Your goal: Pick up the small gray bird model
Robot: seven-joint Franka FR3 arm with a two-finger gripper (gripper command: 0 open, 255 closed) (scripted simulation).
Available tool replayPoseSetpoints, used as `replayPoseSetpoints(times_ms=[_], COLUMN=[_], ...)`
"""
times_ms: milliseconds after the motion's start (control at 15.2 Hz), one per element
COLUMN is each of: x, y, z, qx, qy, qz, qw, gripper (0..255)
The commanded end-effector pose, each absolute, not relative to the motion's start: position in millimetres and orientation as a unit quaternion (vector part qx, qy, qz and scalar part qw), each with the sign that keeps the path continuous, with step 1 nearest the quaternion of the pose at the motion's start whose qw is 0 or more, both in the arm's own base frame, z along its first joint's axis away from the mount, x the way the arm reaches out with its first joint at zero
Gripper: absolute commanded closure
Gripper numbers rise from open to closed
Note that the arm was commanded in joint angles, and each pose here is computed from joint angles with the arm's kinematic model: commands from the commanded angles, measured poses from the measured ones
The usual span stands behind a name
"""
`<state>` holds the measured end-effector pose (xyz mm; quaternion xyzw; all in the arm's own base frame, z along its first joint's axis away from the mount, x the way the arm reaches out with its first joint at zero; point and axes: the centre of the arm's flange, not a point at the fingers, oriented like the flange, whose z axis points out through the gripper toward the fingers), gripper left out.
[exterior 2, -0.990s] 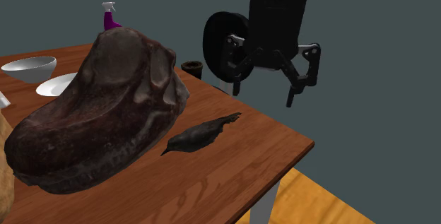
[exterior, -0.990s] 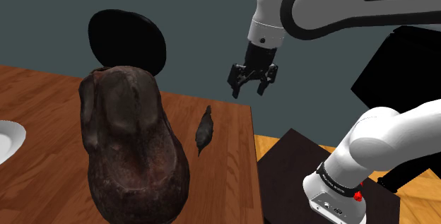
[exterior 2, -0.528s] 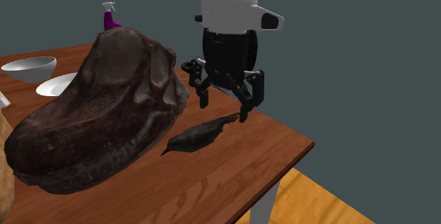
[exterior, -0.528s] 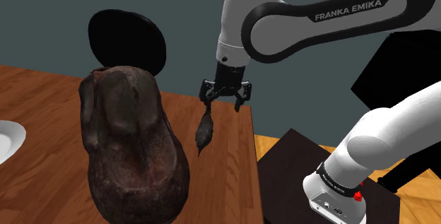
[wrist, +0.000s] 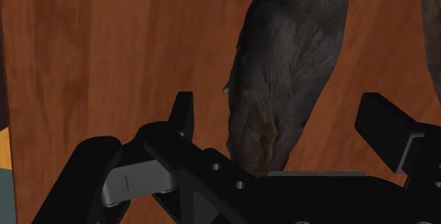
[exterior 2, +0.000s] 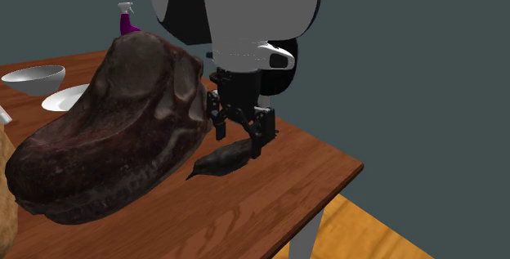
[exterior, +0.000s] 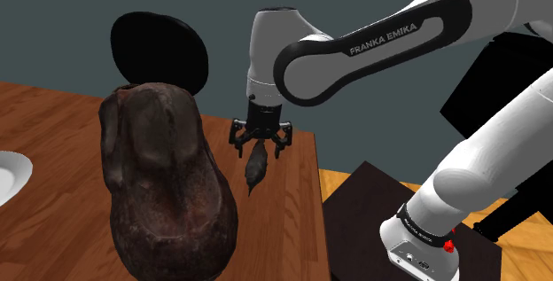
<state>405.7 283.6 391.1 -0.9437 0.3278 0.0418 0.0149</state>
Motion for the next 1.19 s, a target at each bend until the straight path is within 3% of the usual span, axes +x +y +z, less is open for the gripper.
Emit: replayPoseSetpoints(times_ms=[0,264,330,1122], x=[406.3,406.2,406.3,406.3], y=[284.0,284.0,284.6,284.0], z=[382.0,368.4,367.6,384.2], qx=[-0.943,-0.943,-0.943,-0.943], qy=[0.329,0.329,0.328,0.329], qz=[0.042,0.042,0.042,0.042], qw=[0.015,0.015,0.015,0.015], gripper=[0,0,255,255])
